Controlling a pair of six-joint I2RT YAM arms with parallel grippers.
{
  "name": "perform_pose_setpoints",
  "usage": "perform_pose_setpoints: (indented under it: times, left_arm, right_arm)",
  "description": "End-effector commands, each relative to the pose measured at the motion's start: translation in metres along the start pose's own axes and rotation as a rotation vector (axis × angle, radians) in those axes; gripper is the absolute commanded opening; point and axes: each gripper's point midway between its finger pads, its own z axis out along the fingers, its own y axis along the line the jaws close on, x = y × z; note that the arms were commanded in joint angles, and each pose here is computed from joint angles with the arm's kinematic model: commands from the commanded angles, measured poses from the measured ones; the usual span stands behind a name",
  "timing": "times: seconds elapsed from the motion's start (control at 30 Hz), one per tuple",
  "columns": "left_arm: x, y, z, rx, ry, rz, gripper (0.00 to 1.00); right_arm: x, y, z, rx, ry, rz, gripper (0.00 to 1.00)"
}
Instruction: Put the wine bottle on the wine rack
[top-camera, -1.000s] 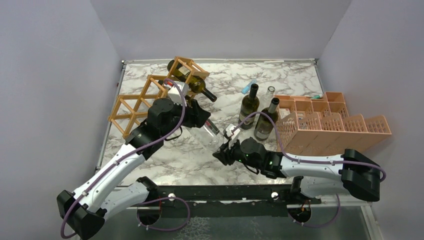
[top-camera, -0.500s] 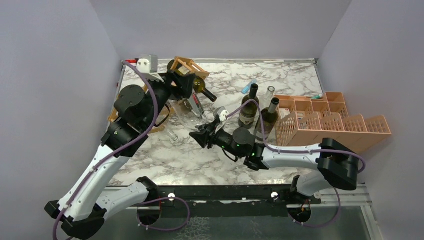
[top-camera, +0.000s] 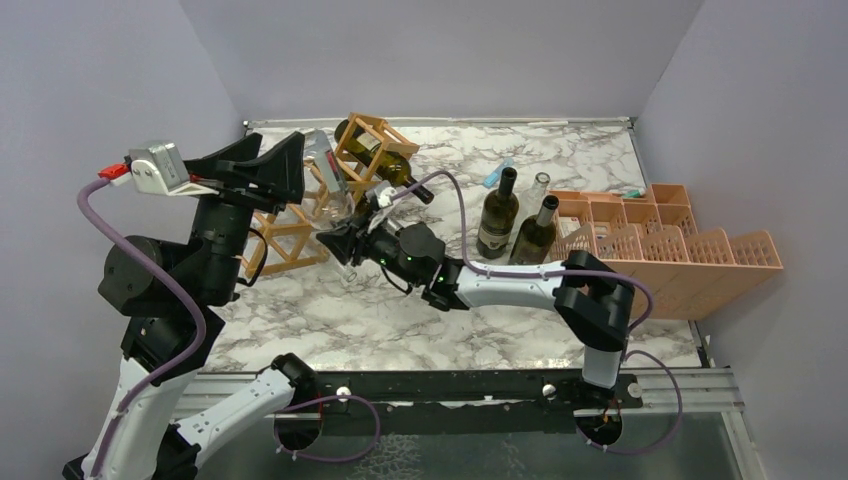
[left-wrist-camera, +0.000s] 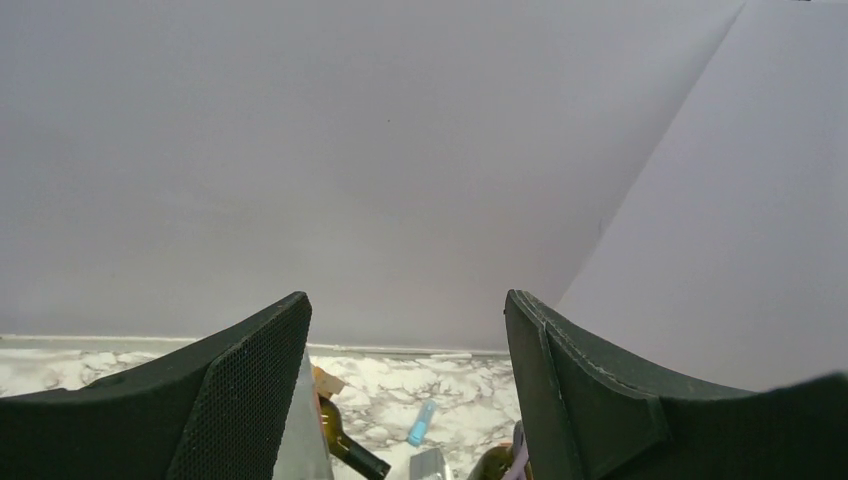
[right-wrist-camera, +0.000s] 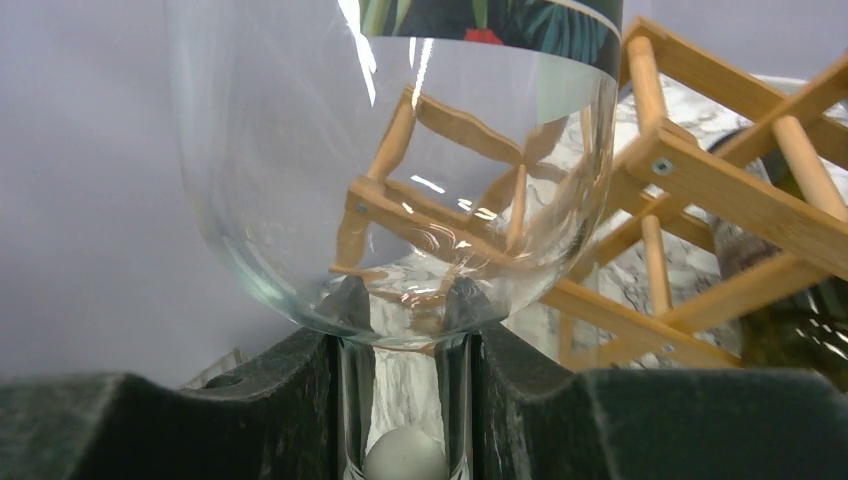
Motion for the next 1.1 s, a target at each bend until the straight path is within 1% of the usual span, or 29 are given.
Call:
perform_pose_setpoints:
  times: [0.0,0.2,0.47,0.87,0.9,1.0,1.07]
  left_arm:
    - [0.01,0.01,-0.005,-0.038,0.041,0.04,0.77]
    - [0.016,0.017,-0.013,-0.055,0.071,0.061,0.77]
    - [0.014,0.032,-0.024,-0.116,0.066,0.086,0.77]
    - [0.017,0.042,-0.032,-0.149,0.072,0.095,0.77]
    - [0.017,0.042,-0.032,-0.149,0.074,0.097,0.77]
    - [0.016,0.043,-0.033,-0.154,0.071,0.098,0.77]
    - [0.016,0.044,-0.033,-0.156,0.071,0.099,0.77]
  right_arm:
    - [-0.091,0.046,0.03,-0.137,-0.245,0.02,0.01]
    - [-0.064,0.034,0.057,-0.068,-0.139,-0.055,0.01]
    - [-0.031,0.015,0.066,0.016,0.013,-0.135,0.01]
    - [-0.015,0.0,0.081,0.115,0.129,-0.156,0.01]
    - [-0.013,-0.001,0.082,0.125,0.146,-0.161,0.03]
    - [-0.013,-0.004,0.084,0.15,0.175,-0.17,0.14]
    - [-0.01,-0.007,0.085,0.164,0.2,-0.179,0.16]
